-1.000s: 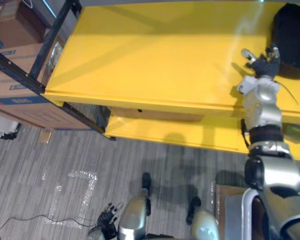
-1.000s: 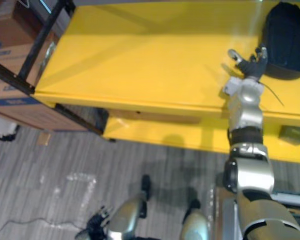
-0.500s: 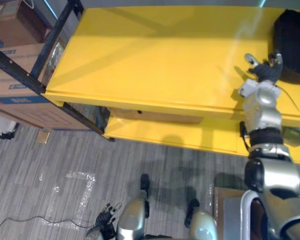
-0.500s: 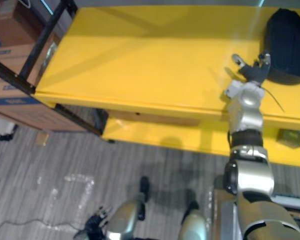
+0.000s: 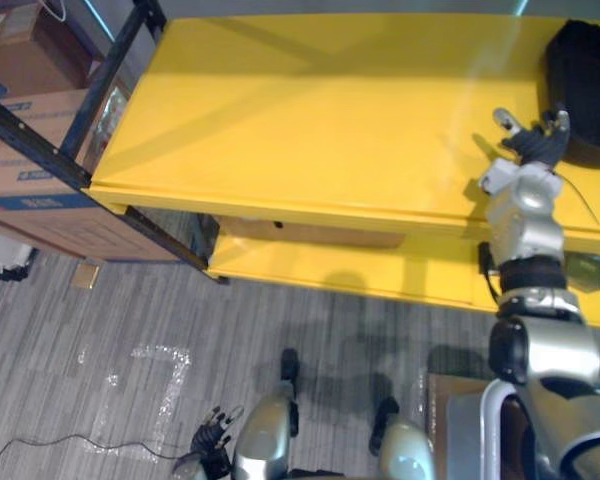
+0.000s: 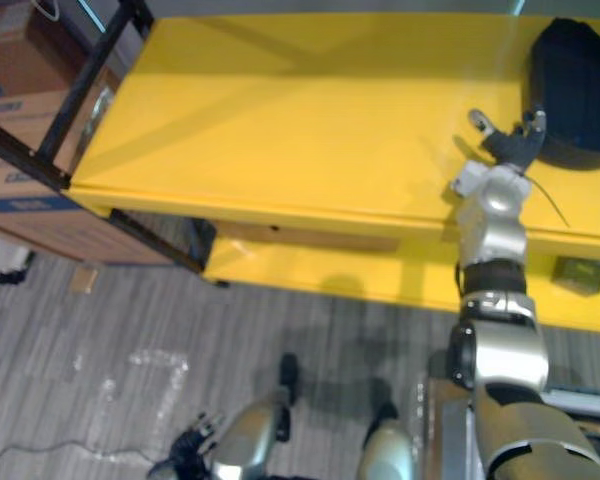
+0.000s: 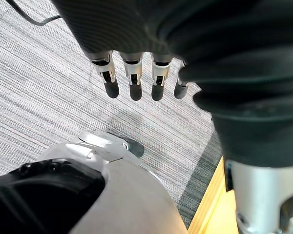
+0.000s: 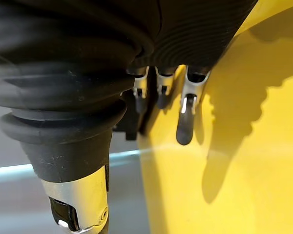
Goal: Walk over and take plastic housings, then place them on the shelf
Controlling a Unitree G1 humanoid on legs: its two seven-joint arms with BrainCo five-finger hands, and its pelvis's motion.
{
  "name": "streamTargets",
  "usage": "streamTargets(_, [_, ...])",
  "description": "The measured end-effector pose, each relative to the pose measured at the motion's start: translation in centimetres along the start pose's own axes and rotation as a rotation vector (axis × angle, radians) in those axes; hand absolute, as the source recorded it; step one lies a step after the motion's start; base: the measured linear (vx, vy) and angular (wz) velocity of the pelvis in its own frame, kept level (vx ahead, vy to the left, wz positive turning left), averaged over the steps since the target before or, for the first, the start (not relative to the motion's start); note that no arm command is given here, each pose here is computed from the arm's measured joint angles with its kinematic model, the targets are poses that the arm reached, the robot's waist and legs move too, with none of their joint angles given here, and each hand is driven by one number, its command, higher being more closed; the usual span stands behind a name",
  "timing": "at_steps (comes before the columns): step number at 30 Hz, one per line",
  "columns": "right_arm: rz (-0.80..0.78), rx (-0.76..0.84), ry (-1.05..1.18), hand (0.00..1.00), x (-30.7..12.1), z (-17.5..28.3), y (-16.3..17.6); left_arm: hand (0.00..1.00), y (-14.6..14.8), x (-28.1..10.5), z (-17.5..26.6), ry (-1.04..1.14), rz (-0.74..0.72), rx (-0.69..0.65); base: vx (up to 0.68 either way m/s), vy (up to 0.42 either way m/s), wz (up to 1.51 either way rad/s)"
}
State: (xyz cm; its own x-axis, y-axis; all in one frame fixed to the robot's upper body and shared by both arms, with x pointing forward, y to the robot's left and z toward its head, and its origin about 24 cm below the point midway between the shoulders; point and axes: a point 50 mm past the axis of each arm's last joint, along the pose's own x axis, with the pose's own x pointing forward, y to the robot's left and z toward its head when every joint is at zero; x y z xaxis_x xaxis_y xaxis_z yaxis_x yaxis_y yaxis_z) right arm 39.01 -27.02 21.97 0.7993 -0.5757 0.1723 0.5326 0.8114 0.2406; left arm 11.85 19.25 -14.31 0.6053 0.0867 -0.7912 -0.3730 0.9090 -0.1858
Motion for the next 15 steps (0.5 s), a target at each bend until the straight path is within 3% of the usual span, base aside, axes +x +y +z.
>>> streamTargets(15, [-0.01,-0.025,-0.002,0.0,-0.05,-0.27,-0.23,0.0,0.02,0.0,0.01,0.0,-0.001,0.001,0.0,0.0,0.0])
